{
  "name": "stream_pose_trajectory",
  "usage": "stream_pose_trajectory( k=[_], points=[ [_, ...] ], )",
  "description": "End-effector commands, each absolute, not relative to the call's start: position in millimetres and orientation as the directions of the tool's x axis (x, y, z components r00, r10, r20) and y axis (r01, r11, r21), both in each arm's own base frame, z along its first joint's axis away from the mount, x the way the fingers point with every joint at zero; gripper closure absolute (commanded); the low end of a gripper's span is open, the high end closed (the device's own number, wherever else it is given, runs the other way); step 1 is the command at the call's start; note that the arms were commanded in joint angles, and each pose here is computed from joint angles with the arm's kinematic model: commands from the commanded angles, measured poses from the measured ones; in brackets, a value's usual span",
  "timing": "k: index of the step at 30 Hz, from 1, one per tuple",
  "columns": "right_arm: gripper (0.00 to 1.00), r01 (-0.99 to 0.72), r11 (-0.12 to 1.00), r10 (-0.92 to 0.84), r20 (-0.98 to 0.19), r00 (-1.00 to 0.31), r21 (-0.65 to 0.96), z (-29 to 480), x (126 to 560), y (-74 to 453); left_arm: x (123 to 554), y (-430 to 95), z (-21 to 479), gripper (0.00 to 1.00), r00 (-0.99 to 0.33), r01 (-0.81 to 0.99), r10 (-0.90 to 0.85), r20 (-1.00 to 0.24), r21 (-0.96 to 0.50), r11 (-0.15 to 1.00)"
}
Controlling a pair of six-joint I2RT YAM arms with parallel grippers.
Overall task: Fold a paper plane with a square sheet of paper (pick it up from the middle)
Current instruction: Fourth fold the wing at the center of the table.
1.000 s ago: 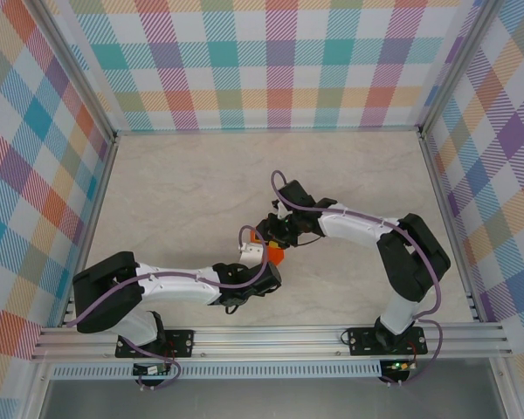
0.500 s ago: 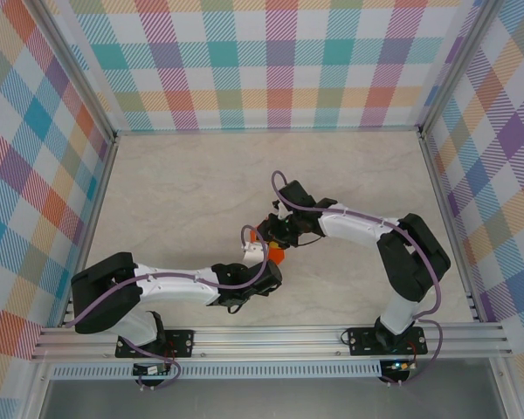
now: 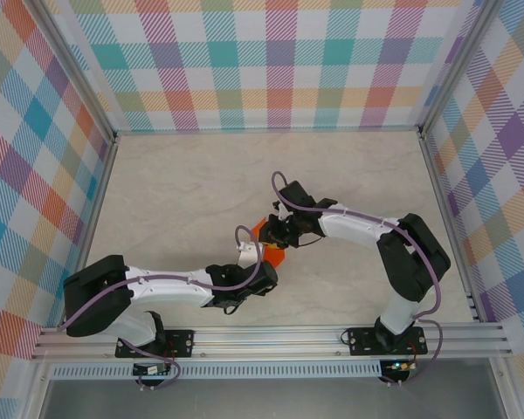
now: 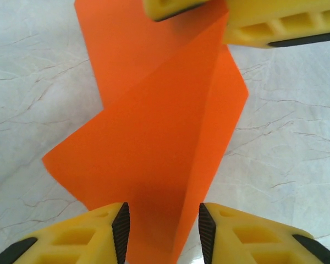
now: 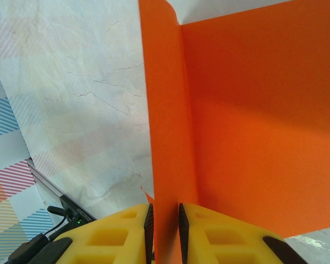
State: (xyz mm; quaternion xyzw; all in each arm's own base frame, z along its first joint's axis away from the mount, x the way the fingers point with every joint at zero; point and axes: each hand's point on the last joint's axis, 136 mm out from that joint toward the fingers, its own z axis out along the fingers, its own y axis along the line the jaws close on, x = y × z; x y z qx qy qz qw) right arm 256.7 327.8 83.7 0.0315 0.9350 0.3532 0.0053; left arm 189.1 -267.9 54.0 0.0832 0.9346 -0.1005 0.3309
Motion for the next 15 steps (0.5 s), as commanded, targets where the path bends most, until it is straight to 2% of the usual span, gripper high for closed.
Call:
stream_pose_trajectory(
  k=[1,5,15],
  points=[
    [0.78,0.06,0.756,0.059,0.024,-0.998,0.652,80.2,255.7,324.2,186.2,-254.4,50.8,0.6,-0.762,0.195,0.089,-0.641,-0.096,0.976],
    [0.78,0.063,0.755,0.063,0.024,-0.998,0.652,80.4,256.4,323.8,186.5,-254.8,48.3,0.59,-0.763,0.192,0.091,-0.639,-0.091,0.977],
    [0.78,0.065,0.752,0.066,0.023,-0.998,0.656,82.6,256.9,324.4,188.6,-264.5,44.8,0.67,-0.764,0.21,0.109,-0.636,-0.086,0.974]
  ],
)
